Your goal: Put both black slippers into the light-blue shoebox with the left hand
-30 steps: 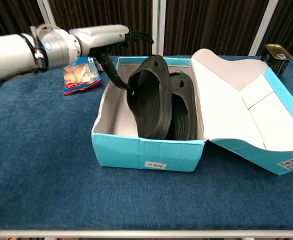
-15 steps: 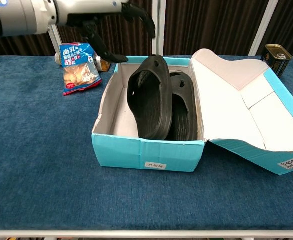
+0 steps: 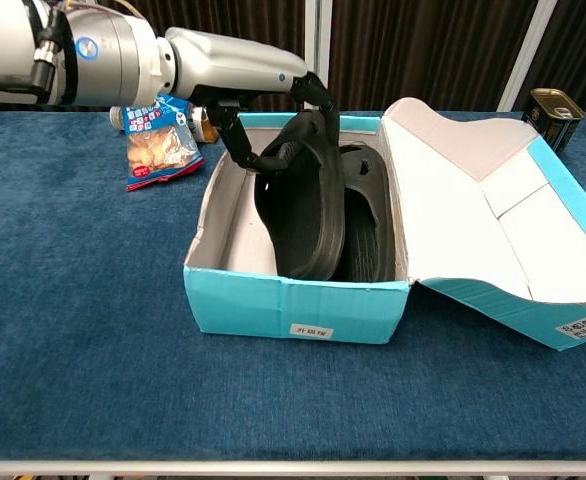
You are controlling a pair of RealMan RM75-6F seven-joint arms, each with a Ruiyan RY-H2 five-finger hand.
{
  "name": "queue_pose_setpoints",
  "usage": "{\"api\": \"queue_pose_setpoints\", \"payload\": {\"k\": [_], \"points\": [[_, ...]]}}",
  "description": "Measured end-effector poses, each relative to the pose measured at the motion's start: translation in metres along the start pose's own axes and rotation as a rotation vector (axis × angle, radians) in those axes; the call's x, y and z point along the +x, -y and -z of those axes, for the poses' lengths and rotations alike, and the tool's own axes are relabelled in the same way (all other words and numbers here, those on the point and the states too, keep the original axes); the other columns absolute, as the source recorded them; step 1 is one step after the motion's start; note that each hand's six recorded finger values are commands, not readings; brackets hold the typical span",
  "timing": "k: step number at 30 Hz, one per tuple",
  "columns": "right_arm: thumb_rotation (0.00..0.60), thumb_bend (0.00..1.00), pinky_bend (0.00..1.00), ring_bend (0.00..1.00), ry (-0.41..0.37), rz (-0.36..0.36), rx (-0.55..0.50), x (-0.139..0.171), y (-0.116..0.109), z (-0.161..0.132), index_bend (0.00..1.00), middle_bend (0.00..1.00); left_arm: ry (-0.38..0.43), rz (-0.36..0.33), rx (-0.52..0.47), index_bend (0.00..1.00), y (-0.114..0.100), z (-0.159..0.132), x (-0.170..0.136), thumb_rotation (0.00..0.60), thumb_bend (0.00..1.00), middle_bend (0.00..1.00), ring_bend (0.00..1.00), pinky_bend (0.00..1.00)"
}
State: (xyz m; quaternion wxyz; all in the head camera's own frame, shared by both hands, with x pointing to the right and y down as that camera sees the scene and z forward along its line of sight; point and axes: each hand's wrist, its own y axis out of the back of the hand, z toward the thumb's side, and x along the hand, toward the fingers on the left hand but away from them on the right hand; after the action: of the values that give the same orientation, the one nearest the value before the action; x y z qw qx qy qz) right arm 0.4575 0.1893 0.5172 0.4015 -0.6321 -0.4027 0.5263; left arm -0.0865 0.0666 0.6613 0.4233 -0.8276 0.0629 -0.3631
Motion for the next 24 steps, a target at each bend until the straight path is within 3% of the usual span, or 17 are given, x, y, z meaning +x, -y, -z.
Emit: {"api": "queue_pose_setpoints", "payload": {"k": [11, 24], "points": [[0.600, 0.13, 0.00, 0.00, -0.002, -0.003, -0.003, -0.001, 0.001, 0.000, 0.00, 0.04, -0.078, 0.086, 0.004, 0.26, 0.023, 0.015, 0.003, 0.600, 0.40, 0.14, 0.00, 0.11], [0.600, 0.13, 0.00, 0.00, -0.003, 0.003, -0.003, 0.000, 0.000, 0.000, 0.00, 0.04, -0.125, 0.133, 0.032, 0.26, 0.041, 0.024, -0.002, 0.600, 0.39, 0.14, 0.00, 0.11]]}}
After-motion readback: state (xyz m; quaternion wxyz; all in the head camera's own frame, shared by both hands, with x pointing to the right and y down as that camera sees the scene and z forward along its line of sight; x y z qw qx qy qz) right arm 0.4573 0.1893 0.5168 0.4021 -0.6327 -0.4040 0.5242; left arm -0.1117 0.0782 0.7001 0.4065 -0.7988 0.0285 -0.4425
